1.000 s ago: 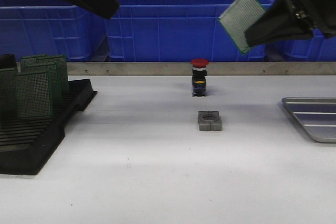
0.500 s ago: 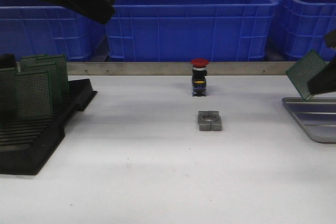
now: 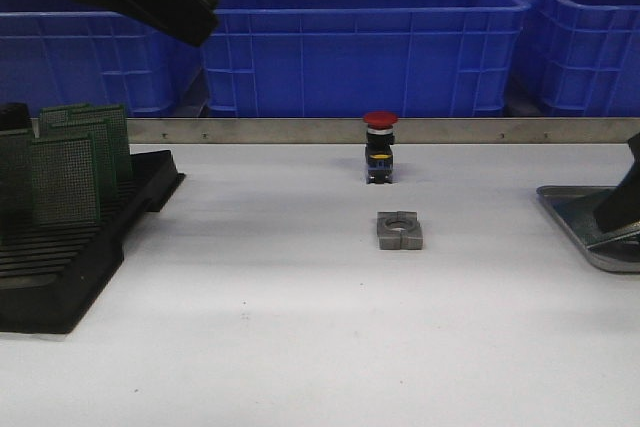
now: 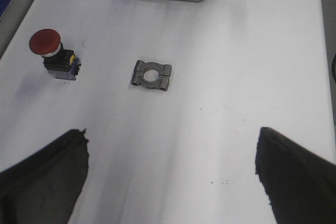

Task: Place circuit board on tray
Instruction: 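Lower the board onto the steel tray and open the right gripper, then grasp a second green board in the rack with the left gripper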

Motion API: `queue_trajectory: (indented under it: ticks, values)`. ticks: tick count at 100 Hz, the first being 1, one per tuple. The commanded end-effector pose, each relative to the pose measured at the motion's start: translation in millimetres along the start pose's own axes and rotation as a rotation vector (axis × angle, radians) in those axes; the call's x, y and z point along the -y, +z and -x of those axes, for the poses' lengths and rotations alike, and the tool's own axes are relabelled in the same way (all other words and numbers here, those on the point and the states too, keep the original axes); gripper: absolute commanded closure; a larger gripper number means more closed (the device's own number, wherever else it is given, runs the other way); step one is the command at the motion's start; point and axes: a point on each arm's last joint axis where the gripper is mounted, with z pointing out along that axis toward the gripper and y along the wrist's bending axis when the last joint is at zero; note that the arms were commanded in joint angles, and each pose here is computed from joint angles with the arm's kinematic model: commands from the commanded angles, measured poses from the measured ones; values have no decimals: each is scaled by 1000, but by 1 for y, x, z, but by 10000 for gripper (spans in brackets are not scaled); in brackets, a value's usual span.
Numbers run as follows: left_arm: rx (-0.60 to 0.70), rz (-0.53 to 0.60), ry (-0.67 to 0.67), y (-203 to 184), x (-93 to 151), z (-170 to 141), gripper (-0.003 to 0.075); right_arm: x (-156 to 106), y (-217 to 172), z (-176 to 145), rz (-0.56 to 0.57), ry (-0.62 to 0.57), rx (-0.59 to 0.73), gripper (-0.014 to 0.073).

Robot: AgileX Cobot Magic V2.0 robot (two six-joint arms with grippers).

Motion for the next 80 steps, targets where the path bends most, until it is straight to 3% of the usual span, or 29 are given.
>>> queue_trajectory:
  ticks: [1, 16, 37, 54, 80]
  values:
    - [72, 53, 27, -20, 3, 22, 113, -3, -14, 11, -28, -68, 32, -34]
    - [4, 95, 104, -29, -2, 27, 113, 2, -17, 13, -102, -137, 20, -34]
    - [-196, 154, 225, -40, -10, 19, 113, -5, -39, 32, -155, -252, 70, -34]
    - [-401, 182, 279, -44, -16, 2, 113, -24, -71, 56, -165, -326, 176, -34]
    - [-516, 171, 223, -34, -27, -18, 113, -64, -129, 79, -170, -454, 334, -34]
